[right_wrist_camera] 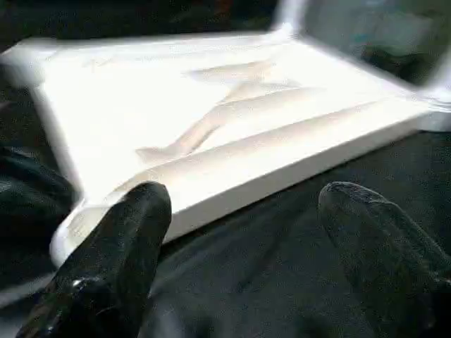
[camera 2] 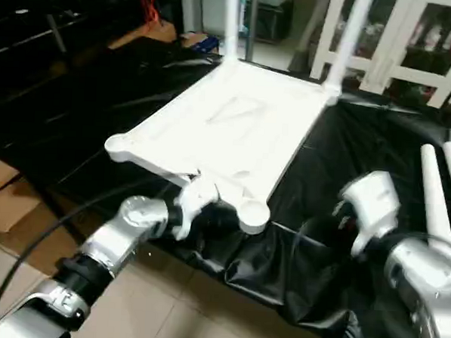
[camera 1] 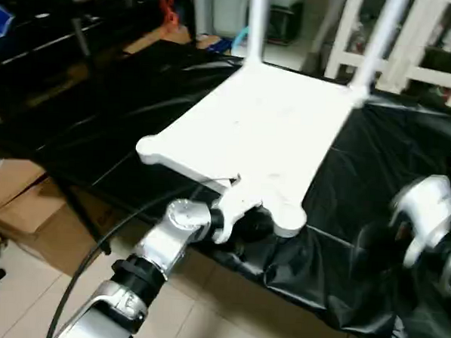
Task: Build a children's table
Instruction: Rotate table base
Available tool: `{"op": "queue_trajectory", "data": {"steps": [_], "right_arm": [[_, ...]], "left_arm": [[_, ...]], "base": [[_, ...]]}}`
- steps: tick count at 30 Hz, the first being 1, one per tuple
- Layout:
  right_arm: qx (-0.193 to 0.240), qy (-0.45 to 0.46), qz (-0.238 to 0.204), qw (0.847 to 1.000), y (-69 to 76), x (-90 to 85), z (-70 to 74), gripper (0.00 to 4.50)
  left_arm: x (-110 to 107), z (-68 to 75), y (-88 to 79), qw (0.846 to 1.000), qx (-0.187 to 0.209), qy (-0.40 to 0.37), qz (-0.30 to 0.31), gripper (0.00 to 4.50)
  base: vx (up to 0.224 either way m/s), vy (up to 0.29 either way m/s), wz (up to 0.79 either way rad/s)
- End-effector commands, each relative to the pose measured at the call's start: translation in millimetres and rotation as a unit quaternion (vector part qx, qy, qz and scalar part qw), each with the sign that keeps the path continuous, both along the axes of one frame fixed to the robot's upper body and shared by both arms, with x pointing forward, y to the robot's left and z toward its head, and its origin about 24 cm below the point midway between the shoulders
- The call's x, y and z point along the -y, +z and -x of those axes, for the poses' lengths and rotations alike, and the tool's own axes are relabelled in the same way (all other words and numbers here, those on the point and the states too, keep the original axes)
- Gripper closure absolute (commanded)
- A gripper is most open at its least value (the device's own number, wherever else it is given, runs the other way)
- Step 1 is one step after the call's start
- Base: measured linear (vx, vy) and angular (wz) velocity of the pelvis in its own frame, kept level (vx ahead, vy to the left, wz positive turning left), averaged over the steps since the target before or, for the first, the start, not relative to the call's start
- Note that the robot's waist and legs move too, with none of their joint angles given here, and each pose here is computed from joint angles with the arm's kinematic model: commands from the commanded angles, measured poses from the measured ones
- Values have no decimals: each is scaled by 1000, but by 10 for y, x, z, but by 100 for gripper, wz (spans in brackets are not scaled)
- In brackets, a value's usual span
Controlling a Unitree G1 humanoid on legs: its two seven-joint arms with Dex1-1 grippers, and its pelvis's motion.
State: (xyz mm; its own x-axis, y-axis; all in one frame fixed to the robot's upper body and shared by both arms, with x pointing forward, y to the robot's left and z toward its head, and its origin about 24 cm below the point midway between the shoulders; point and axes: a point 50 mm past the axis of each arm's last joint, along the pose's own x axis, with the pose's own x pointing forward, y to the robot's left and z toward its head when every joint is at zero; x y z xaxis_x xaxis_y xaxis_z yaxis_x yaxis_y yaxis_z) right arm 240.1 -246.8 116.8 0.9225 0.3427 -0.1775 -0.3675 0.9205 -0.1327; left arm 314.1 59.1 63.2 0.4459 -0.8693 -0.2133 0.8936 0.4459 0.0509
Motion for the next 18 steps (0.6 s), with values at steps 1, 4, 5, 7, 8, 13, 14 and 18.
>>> {"op": "queue_trajectory", "data": {"steps": [1,4,5,7,8,13,14,18], "right_arm": [[8,-57,-28,998,45,12,-22,73],[16,-106,-58,993,83,-79,-85,73],[20,-105,-59,993,105,-147,-120,73],[16,-102,-57,993,95,-212,-149,73],[8,-106,-66,992,64,-256,-170,73],[-1,-125,-39,991,-45,-399,-223,73],[-2,-123,-40,992,-43,-413,-230,73],[-4,-143,-47,989,-17,-401,-339,73]], "left_arm": [[-198,-21,241,998,12,47,46,372],[-435,102,401,991,1,102,83,372],[-526,108,432,983,1,150,109,372],[-602,88,430,972,3,197,128,372],[-668,33,416,957,11,252,141,372],[-851,26,408,892,16,411,186,372],[-838,54,421,894,19,410,182,372],[-719,117,388,909,1,388,155,372]], "base": [[0,0,0],[0,0,0],[0,0,0],[0,0,0],[0,0,0],[-36,3,-30],[10,21,-45],[18,32,-50]]}}
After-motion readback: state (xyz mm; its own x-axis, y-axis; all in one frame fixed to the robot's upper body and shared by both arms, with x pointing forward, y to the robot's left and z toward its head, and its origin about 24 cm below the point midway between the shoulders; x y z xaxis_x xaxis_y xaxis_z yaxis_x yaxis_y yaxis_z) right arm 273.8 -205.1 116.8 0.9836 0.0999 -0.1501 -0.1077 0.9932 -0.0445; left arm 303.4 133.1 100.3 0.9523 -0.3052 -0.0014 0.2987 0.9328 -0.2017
